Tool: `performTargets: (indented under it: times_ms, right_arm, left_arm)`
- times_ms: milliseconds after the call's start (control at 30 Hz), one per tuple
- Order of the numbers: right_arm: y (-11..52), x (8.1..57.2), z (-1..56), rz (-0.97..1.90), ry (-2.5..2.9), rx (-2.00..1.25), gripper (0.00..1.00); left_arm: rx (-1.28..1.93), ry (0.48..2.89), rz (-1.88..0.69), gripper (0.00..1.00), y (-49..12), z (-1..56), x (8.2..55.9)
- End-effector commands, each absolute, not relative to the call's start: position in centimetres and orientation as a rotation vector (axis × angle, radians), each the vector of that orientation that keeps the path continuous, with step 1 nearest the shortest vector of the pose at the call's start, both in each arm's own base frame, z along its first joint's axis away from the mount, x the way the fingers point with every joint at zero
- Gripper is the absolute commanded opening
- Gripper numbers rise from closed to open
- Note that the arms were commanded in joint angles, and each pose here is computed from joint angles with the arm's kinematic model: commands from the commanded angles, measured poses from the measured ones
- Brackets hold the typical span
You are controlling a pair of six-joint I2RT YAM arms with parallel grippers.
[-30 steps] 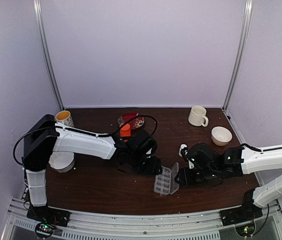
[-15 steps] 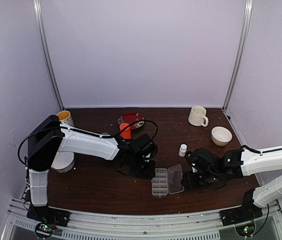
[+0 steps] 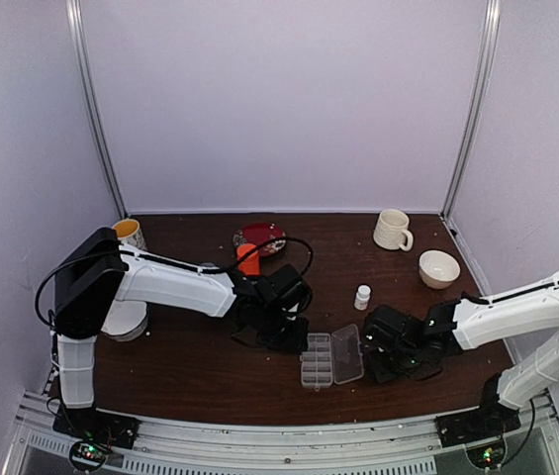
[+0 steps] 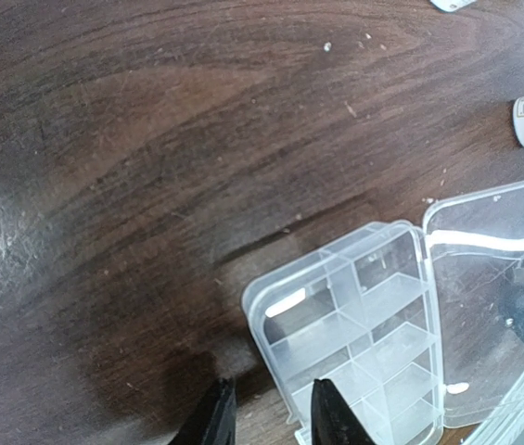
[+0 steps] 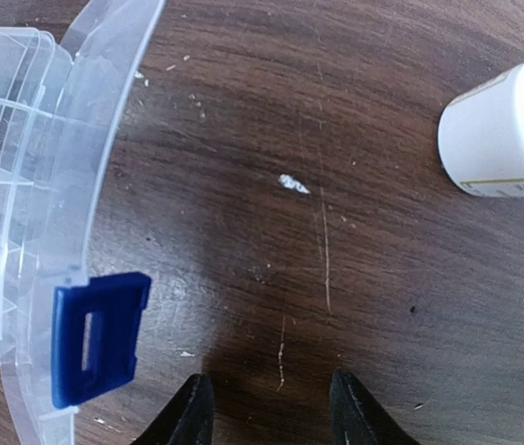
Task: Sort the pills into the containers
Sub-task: Adjust the lid of the pill container.
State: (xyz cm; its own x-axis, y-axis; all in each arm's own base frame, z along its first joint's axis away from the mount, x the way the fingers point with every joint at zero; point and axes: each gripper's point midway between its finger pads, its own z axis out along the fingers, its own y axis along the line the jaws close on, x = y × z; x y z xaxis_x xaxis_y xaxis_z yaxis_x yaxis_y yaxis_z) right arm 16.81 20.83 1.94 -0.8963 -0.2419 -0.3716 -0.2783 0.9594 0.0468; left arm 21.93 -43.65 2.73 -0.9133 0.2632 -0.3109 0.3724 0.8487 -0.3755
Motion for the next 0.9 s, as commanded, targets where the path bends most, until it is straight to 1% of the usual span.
performTargets:
  times_ms: [0,133,200,267,300,367,433,533,667,867]
  right_arm:
    - [20.9,17.8,3.0,0.127,2.693,-0.368,0.45]
    - [20.0,17.7,5.4,0.16,2.64,-0.354,0.44]
    - [20.7,17.6,7.2,0.248,2.601,-0.376,0.44]
    - [22.0,17.3,9.0,0.375,2.563,-0.404,0.4]
    - [22.7,17.1,9.8,0.439,2.546,-0.424,0.37]
    - [24.4,16.8,11.4,0.572,2.51,-0.454,0.22]
    - [26.2,16.5,12.3,0.684,2.49,-0.488,0.01]
    - [27.9,16.2,12.2,0.748,2.5,-0.528,0.0]
    - [28.8,16.4,10.8,0.731,2.54,-0.549,0.0]
    - [26.7,17.7,6.7,0.482,2.653,-0.491,0.0]
  left_arm:
    - [0.491,2.781,-0.581,0.3,-42.5,2.4,22.0]
    - [0.496,2.771,-0.585,0.3,-42.6,2.7,22.2]
    - [0.498,2.77,-0.585,0.3,-42.6,2.8,22.2]
    - [0.499,2.77,-0.583,0.3,-42.6,2.7,22.2]
    - [0.499,2.77,-0.583,0.3,-42.6,2.7,22.2]
    - [0.502,2.771,-0.586,0.3,-42.6,2.7,22.1]
    - [0.501,2.771,-0.586,0.3,-42.6,2.7,22.1]
    - [0.497,2.772,-0.584,0.3,-42.6,2.7,22.1]
    - [0.493,2.777,-0.574,0.3,-42.4,2.8,22.1]
    - [0.495,2.788,-0.534,0.29,-41.7,2.5,22.0]
